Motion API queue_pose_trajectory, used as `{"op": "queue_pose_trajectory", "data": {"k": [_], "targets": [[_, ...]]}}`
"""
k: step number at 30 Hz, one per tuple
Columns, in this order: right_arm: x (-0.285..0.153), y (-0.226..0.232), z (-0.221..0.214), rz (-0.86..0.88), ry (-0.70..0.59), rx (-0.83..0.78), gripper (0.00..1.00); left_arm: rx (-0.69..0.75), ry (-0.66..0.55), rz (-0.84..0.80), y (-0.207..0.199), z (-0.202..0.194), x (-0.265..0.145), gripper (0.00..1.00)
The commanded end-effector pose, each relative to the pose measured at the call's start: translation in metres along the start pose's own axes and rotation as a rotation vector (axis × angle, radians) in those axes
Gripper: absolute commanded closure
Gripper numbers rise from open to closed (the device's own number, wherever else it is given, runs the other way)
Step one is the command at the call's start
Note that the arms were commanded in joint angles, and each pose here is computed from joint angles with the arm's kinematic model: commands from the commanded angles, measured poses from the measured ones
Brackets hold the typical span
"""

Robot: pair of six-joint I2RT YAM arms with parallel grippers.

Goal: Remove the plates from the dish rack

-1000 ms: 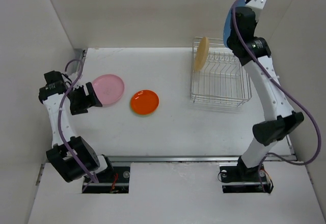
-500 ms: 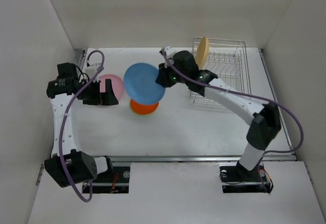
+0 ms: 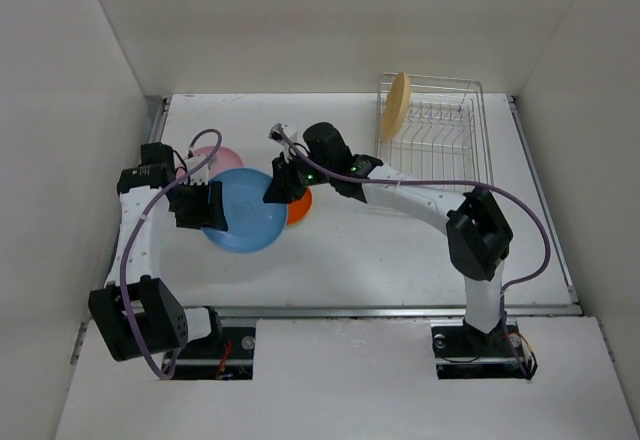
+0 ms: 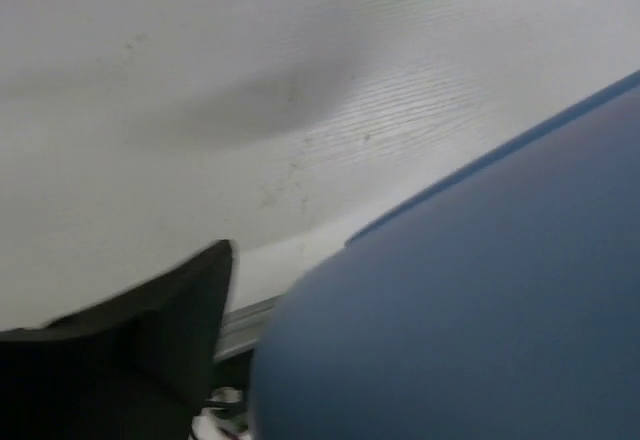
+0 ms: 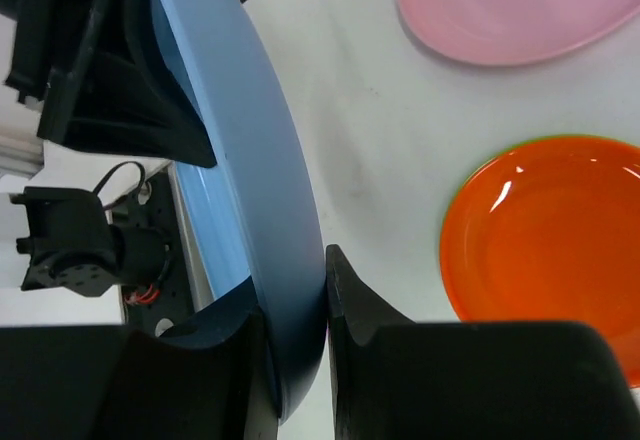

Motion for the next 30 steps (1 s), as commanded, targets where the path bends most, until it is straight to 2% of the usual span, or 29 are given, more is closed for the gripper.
{"op": "queue_pose_trajectory", "data": {"k": [1,3,4,5,6,11,12,14,16,18,20,23,27,30], "targets": [[-0.012,0.024,0.041,0.12,-0.138,-0.076,1.0,0.017,-0.072,0.032,0.003,0.009,-0.002,0.53],[-0.012,0.023,0.036,0.119,-0.13,-0.07,1.0,0.012,-0.083,0.006,-0.002,0.009,-0.004,0.71],[-0.011,0.023,0.036,0.119,-0.13,-0.07,1.0,0.017,-0.095,0.007,-0.003,0.013,-0.007,0.89],[-0.011,0.023,0.036,0.119,-0.13,-0.07,1.0,0.007,-0.095,0.006,-0.004,0.013,-0.007,0.98],[-0.011,0.021,0.037,0.106,-0.131,-0.069,1.0,0.003,-0.087,0.015,-0.003,0.014,-0.009,1.0],[-0.005,0.008,0.026,0.031,-0.088,-0.03,0.98,-0.027,-0.074,0.096,0.007,0.016,-0.011,1.0],[-0.004,0.006,0.026,0.018,-0.077,-0.021,0.77,-0.039,-0.076,0.122,0.01,0.019,-0.012,1.0],[-0.004,-0.005,0.04,-0.068,-0.078,-0.013,0.48,-0.079,-0.088,0.141,0.018,0.026,-0.015,1.0],[-0.003,-0.023,0.028,-0.17,0.008,0.077,0.33,-0.097,-0.12,0.17,0.026,0.039,-0.024,1.0],[-0.015,-0.041,0.04,-0.229,0.002,0.106,0.27,-0.167,-0.124,0.182,0.038,0.051,-0.025,1.0],[-0.033,-0.053,0.054,-0.277,-0.047,0.114,0.15,-0.199,-0.164,0.142,0.04,0.07,-0.032,1.0],[-0.055,-0.053,0.061,-0.343,-0.097,0.126,0.11,-0.296,-0.174,0.07,0.053,0.095,-0.03,1.0],[-0.073,-0.058,0.052,-0.386,-0.09,0.132,0.11,-0.441,-0.069,0.036,0.084,0.113,0.001,1.0],[-0.078,-0.054,0.042,-0.388,-0.071,0.131,0.11,-0.521,-0.058,-0.105,0.084,0.127,0.008,1.0]]}}
Point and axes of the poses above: each gripper's point midway between its finger pads, its own x axis out along the fingers, its own y axis along the line the jaws close on, z = x × y, the point moved 4 cm from there along -x, back along the fingers, and after that the axes turned 12 degrees about -x, right-handed, at the moved point
